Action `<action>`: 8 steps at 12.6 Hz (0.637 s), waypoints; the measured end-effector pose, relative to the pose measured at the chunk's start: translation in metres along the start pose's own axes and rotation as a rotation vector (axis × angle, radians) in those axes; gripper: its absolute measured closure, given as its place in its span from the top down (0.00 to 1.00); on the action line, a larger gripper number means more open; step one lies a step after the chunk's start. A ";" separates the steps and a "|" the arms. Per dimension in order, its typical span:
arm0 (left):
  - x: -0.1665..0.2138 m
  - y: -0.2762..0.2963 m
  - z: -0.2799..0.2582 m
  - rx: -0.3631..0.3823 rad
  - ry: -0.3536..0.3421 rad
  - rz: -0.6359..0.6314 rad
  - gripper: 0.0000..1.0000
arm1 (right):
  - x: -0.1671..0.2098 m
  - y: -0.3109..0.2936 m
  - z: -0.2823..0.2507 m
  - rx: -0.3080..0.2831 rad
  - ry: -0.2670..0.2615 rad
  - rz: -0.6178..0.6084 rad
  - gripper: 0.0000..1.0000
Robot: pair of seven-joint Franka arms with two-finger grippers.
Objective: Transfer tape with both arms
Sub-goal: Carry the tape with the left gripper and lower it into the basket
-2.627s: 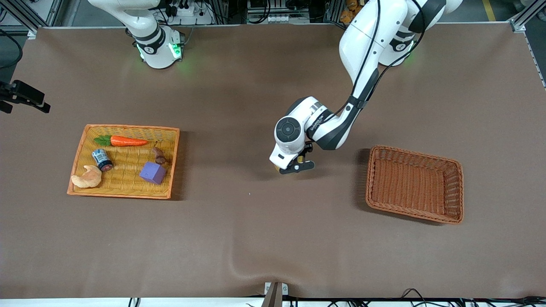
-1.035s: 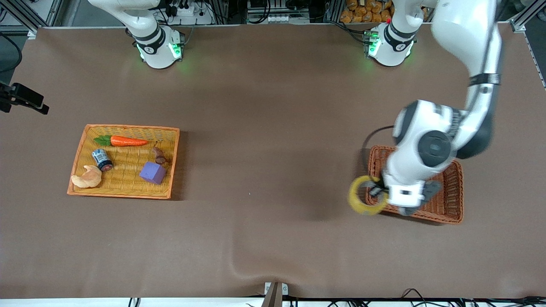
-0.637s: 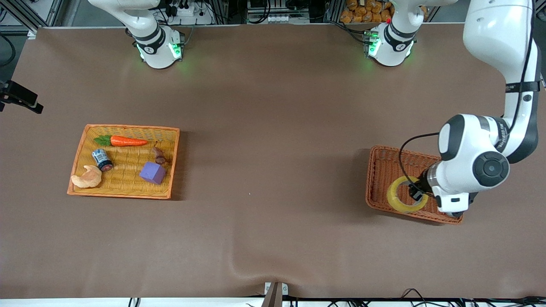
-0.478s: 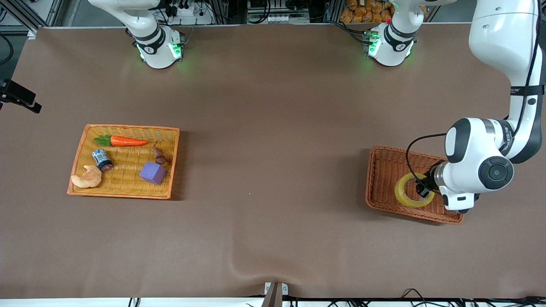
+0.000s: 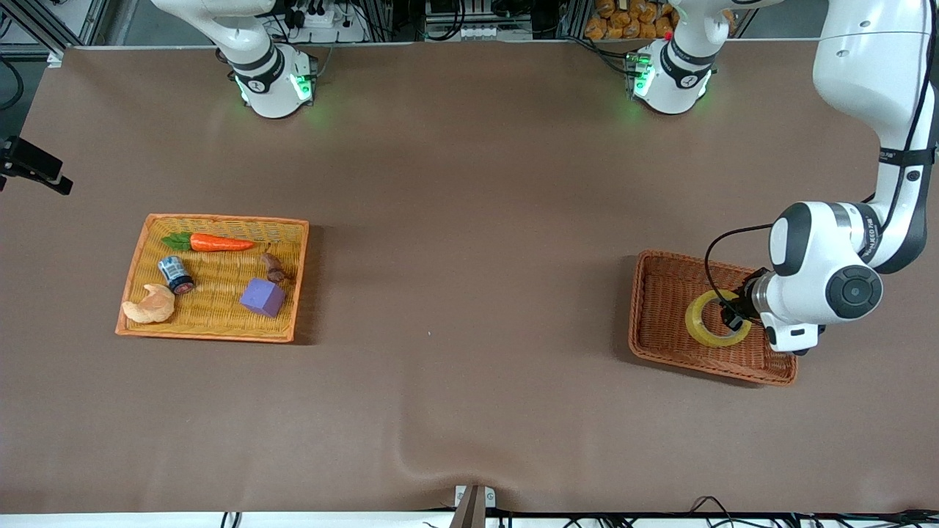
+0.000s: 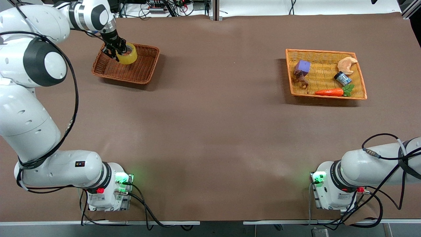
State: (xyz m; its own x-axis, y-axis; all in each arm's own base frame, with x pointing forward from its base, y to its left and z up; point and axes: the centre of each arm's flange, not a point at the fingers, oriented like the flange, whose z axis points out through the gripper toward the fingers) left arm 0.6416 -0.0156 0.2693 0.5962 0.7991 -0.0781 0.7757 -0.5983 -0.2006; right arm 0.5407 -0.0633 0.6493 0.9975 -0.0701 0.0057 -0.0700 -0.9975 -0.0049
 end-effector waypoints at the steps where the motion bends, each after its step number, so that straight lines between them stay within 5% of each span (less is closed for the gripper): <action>1: -0.002 -0.003 0.008 0.005 0.001 0.003 0.23 | 0.000 0.000 0.000 0.000 0.000 0.000 1.00; 4: -0.008 -0.009 0.022 0.038 0.021 0.033 0.30 | 0.000 0.000 0.000 0.000 0.000 0.000 1.00; 8: -0.010 -0.013 -0.031 -0.029 0.079 0.091 0.74 | 0.000 0.000 -0.001 0.000 0.003 0.000 1.00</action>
State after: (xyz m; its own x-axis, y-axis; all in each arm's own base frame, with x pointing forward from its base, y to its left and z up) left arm 0.6318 -0.0172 0.3028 0.6777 0.7352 -0.0168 0.7230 -0.6703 -0.1674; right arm 0.5409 -0.0635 0.6502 0.9975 -0.0705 0.0091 -0.0705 -0.9975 -0.0052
